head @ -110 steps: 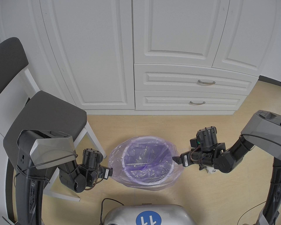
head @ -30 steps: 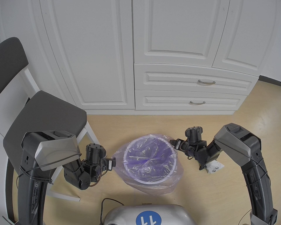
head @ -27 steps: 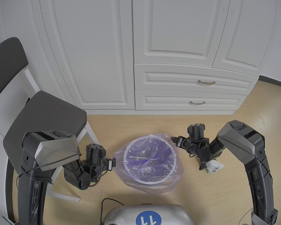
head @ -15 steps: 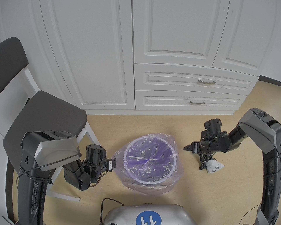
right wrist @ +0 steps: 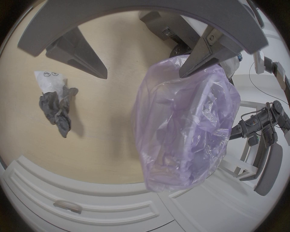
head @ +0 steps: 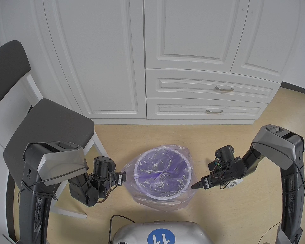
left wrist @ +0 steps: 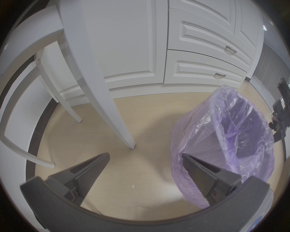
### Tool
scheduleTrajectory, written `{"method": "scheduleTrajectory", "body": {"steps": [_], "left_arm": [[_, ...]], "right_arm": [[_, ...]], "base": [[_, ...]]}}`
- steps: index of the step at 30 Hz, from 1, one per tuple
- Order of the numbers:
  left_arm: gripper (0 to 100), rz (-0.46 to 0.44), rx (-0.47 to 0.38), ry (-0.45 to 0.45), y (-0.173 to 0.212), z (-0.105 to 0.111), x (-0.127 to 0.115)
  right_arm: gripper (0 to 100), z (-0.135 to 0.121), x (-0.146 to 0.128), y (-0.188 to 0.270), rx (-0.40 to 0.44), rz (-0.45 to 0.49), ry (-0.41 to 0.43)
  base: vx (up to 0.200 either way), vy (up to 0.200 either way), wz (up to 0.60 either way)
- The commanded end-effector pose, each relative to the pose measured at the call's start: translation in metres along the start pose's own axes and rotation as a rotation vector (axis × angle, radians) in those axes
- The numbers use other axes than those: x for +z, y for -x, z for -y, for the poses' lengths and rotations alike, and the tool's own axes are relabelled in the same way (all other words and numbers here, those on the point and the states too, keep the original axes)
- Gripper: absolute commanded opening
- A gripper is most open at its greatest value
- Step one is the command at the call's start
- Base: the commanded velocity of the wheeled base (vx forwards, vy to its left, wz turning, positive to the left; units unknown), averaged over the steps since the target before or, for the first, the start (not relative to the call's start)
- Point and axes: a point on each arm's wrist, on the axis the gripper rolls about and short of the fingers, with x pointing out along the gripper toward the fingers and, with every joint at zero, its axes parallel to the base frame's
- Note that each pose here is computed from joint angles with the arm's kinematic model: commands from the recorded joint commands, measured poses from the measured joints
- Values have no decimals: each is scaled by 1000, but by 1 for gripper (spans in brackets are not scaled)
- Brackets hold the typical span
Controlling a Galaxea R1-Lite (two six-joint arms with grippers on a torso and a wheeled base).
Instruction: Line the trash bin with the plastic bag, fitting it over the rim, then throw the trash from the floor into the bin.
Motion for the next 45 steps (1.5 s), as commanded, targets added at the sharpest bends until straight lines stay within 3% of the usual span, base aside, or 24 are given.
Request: {"method": "scheduleTrajectory", "body": {"steps": [1,8,13,18,21,28,32,35,41,45], "left_arm": [[100,2,1,2,0,0,0],[100,21,-2,5,0,1,2],[100,41,-1,14,2,0,9],[100,63,-3,21,2,0,12],[100,63,-4,21,2,0,12],[100,87,-7,44,-3,2,14],[100,94,-17,62,-6,7,13],[100,99,-13,69,-6,6,14],[100,100,-4,70,-6,6,14],[100,105,6,72,-6,6,16]], "right_arm": [[100,-1,2,-17,8,-21,-34],[100,8,17,-16,-29,19,-120],[100,26,38,-14,-160,101,-174],[100,25,48,-21,-142,136,-268],[100,16,45,-48,-132,120,-260],[100,7,63,-57,-107,140,-305],[100,14,74,-99,-196,236,-373],[100,20,88,-103,-250,316,-399],[100,26,87,-113,-242,359,-503],[100,25,97,-111,-198,479,-539]], "base": [[0,0,0],[0,0,0],[0,0,0],[0,0,0],[0,0,0],[0,0,0],[0,0,0],[0,0,0],[0,0,0],[0,0,0]]}}
